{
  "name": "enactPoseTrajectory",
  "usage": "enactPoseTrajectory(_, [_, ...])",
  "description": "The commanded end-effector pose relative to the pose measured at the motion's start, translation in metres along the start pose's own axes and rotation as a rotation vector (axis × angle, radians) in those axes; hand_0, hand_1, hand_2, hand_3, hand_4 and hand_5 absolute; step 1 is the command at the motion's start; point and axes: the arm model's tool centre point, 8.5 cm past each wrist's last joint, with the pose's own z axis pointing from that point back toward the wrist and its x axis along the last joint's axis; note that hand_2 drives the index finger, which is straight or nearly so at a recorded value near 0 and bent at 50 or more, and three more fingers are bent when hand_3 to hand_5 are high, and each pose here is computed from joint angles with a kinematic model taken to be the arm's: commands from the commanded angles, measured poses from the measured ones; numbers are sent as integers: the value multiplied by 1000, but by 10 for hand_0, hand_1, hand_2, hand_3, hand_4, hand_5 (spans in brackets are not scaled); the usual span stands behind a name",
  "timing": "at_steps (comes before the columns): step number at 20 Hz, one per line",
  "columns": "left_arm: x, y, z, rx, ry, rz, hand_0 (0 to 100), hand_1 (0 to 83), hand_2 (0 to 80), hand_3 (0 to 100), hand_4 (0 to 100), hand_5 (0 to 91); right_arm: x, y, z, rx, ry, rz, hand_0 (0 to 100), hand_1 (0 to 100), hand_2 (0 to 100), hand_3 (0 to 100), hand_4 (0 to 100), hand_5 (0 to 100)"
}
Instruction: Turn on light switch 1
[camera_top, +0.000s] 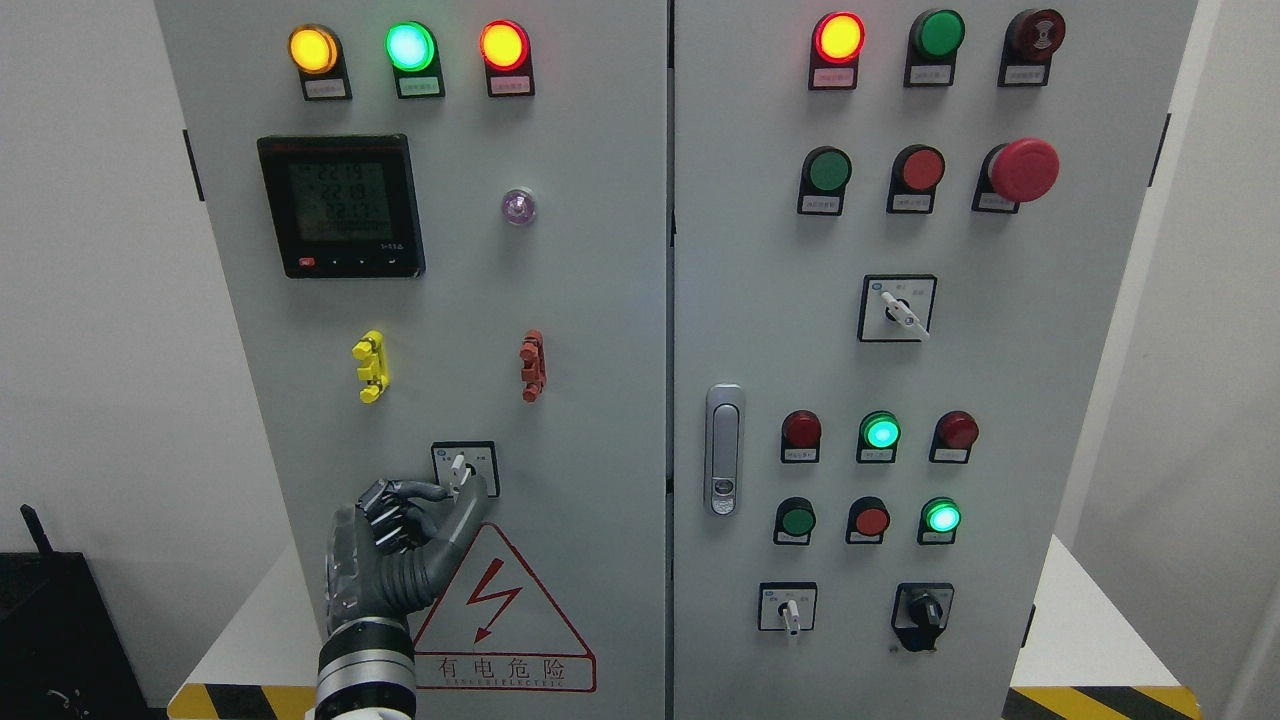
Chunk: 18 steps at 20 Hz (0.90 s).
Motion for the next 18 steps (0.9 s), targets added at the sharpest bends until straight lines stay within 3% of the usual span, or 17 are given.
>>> enactPoseTrajectory(1, [1, -4, 1, -11, -3, -2, 81, 747, 602, 945, 954, 854, 0, 0, 0, 1, 2, -24, 0, 0, 0, 0, 0, 0])
enactPoseTrajectory(18, [2, -4, 0, -11, 3, -5, 99, 736, 608, 948, 955, 856, 0, 0, 0, 1, 1, -25, 0, 0, 0, 0, 0, 0])
